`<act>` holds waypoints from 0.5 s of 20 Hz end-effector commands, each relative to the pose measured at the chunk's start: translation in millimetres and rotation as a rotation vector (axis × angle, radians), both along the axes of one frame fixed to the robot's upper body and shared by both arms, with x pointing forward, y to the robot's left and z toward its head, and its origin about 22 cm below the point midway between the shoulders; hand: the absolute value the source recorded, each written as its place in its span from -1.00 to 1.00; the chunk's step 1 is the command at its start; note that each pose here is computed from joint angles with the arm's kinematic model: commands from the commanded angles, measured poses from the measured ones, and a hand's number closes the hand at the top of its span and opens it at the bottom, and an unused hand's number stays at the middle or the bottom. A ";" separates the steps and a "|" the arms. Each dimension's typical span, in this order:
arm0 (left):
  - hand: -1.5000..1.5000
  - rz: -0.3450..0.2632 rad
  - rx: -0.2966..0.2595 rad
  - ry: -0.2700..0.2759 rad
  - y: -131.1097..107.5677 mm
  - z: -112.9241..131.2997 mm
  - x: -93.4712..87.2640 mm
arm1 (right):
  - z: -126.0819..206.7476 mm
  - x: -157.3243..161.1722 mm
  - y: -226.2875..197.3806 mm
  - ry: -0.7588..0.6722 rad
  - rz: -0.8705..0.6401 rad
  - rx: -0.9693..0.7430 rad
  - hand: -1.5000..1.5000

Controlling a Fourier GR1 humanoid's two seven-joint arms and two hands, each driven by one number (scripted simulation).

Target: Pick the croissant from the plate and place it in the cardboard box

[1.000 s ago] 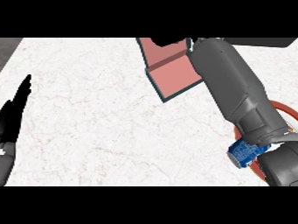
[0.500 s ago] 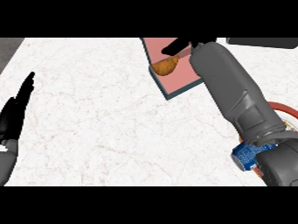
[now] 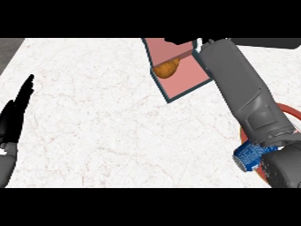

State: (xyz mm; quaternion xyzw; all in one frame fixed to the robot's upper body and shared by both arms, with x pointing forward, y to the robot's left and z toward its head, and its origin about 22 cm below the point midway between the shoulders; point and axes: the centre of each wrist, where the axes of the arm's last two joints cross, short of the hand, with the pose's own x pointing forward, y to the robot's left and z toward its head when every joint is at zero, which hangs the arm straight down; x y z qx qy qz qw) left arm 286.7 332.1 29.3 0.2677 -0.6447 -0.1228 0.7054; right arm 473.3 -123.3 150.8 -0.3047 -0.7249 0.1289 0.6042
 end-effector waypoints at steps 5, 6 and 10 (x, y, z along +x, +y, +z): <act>0.00 0.031 -0.023 0.022 10.0 -13.6 -6.4 | 1.1 3.6 -40.6 -0.139 -0.016 0.205 -1.00; 0.00 0.029 -0.003 0.015 3.7 -2.5 -8.7 | -10.6 1.5 -39.8 -0.126 -0.027 0.218 -1.00; 0.00 0.057 0.003 0.012 10.1 -4.5 -0.6 | -7.3 1.9 -93.8 -0.147 -0.034 0.265 -1.00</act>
